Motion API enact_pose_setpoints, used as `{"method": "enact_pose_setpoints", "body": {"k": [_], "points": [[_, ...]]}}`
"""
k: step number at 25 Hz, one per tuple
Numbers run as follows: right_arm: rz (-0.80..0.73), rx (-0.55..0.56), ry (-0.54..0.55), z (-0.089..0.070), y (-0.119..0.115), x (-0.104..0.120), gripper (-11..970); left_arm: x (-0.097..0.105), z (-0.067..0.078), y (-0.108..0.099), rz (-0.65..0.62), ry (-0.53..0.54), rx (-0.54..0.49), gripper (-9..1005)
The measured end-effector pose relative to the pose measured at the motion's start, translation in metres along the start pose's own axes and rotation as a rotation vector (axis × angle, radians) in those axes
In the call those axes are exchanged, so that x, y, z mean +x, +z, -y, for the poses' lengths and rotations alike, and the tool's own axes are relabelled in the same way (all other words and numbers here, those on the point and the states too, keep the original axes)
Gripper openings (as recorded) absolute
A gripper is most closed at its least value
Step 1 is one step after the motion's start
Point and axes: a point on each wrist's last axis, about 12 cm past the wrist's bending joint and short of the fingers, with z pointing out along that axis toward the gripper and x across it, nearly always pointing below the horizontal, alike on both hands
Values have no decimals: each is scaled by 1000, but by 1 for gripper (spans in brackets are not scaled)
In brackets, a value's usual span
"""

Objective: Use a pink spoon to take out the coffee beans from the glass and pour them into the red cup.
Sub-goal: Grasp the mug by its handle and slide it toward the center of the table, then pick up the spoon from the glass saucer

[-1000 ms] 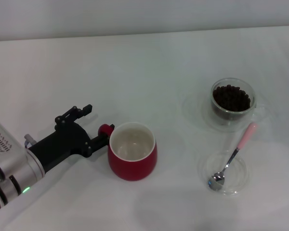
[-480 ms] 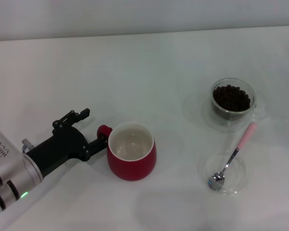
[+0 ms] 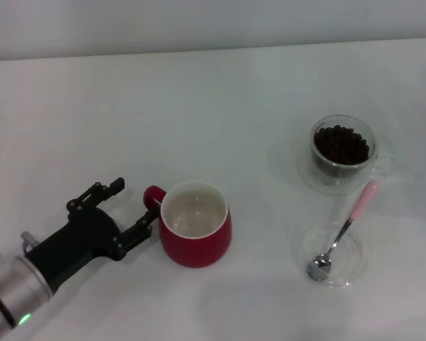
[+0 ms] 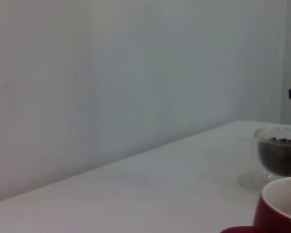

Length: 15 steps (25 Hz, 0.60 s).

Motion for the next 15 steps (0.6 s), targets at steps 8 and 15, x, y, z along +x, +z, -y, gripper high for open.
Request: {"method": "enact_pose_setpoints", "body": {"k": [8, 15], "points": [[-6, 0, 2, -1, 2, 0, 857, 6, 7, -23, 43, -29, -33, 764], [-10, 2, 30, 3, 1, 0, 857, 15, 10, -40, 39, -74, -108, 763]]}}
